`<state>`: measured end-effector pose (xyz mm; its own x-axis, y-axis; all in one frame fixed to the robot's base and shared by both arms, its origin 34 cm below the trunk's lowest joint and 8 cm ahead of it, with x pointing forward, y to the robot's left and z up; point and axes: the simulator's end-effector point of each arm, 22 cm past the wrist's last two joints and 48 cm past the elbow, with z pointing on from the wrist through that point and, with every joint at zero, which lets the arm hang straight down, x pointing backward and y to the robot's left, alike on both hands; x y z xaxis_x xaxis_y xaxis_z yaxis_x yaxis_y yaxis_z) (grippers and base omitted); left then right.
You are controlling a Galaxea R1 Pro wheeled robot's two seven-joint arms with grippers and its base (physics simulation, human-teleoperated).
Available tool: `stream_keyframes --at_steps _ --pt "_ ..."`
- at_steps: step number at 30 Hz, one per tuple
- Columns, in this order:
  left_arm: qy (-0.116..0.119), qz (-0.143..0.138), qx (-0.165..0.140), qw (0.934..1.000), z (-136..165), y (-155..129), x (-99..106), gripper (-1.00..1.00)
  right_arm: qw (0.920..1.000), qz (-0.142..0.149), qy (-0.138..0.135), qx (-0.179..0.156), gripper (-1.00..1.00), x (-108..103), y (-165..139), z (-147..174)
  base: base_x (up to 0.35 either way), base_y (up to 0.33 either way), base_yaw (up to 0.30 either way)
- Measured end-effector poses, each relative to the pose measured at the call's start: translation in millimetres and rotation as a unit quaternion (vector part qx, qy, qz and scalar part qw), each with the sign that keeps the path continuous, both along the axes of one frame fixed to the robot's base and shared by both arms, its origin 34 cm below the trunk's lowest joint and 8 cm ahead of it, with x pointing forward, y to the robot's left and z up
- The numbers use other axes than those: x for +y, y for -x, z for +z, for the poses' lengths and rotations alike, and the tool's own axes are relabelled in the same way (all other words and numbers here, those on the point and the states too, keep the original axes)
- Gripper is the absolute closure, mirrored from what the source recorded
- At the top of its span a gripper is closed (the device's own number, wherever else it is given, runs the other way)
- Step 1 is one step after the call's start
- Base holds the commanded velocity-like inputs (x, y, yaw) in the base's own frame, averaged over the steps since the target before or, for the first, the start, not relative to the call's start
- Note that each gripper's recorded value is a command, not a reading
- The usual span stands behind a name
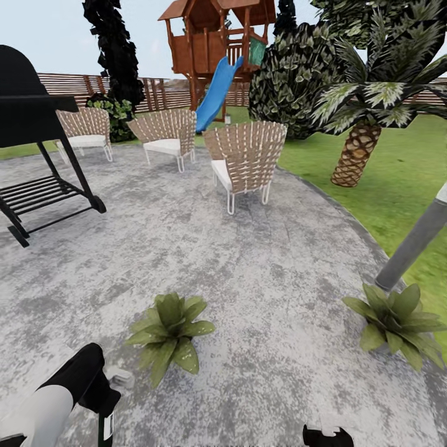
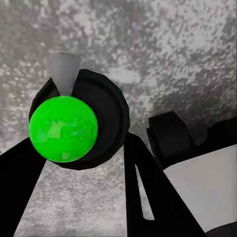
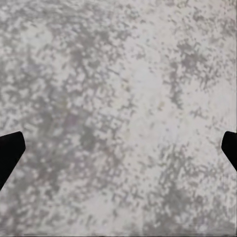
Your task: Pick up the pesticide atomizer in the garden and spray insectifuge to fully cover both potted plants in the garden.
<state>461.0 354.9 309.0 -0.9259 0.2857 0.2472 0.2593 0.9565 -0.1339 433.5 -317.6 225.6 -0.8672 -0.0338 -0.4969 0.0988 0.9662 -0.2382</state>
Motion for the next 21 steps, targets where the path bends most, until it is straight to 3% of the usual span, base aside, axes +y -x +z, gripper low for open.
stream_keyframes --at_steps 4,8,11,15,21 --pt "0.006 0.001 -0.006 1.0 4 -8 -3 1.0 1.0 0.0 0.0 0.0 -1.0 0 0 0 0.03 0.236 -0.182" --pt "0.069 0.009 0.005 0.9976 12 -8 -31 1.0 1.0 0.0 0.001 0.0 -1.0 0 0 0 0.005 0.028 -0.282" --pt "0.073 0.004 -0.007 0.9973 18 -18 -33 1.0 1.0 0.0 0.001 0.0 -1.0 0 0 0 0.001 0.003 -0.215" --pt "0.053 -0.042 0.0 0.9977 20 -18 -29 1.0 1.0 0.0 0.0 0.0 -1.0 0 0 0 0.0 0.0 -0.033" --pt "0.069 -0.049 0.012 0.9963 24 -14 -33 1.0 1.0 0.001 0.001 0.0 -1.0 -1 0 0 0.0 0.0 -0.003"
